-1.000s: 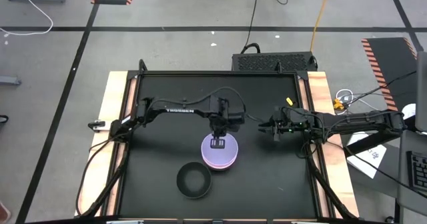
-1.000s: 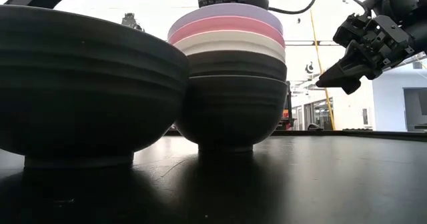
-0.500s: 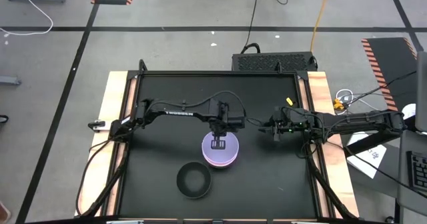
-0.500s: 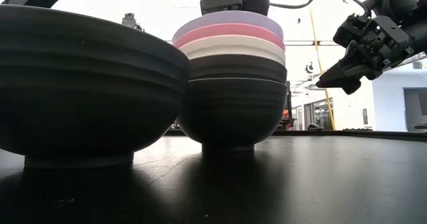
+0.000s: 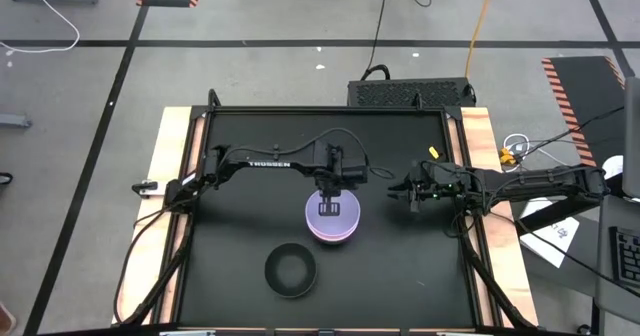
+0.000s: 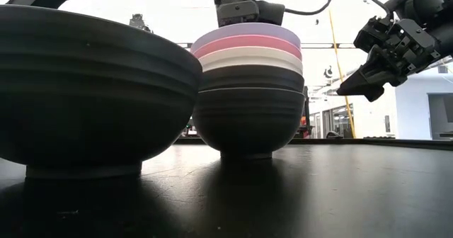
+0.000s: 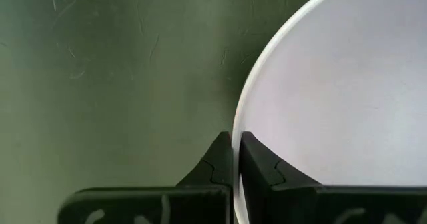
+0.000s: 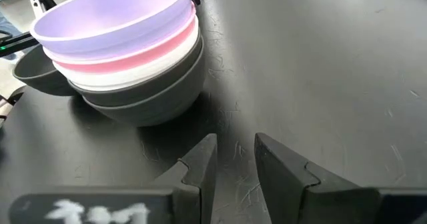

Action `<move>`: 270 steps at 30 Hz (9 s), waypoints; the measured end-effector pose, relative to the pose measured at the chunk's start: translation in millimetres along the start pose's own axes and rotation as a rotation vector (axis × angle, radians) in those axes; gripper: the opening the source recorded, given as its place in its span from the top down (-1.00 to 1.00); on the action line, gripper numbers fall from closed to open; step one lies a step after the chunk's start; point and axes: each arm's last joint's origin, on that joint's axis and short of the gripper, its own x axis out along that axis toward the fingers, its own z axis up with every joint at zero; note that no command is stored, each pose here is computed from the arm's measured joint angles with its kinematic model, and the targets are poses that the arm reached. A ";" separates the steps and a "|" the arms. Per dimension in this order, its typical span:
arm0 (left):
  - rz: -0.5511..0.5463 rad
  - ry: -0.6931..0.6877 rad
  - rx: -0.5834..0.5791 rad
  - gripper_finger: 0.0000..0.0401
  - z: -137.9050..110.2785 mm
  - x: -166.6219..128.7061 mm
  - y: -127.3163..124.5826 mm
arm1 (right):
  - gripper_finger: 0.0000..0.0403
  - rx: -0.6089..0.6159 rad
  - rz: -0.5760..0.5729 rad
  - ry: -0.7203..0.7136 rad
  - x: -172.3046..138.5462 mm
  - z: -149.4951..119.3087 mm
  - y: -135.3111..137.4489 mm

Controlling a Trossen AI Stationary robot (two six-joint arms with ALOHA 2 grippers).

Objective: Nest bowls inside each other
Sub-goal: Stack the purple bowl on the top of pink bowl on the table, then stack the black bowl on top of the purple bowl

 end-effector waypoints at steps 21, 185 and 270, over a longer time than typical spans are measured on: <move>0.034 -0.001 0.020 -0.10 2.5 5.8 -10.2 | 0.53 0.004 0.000 -0.001 0.0 0.1 0.1; 0.057 -1.121 -0.210 -0.16 -336.0 -50.2 -56.5 | -0.02 -0.598 0.499 0.440 180.2 128.6 234.5; 0.033 -1.081 -0.206 -0.16 -337.8 -46.6 -57.1 | 0.76 -0.574 0.581 0.525 270.1 72.0 229.2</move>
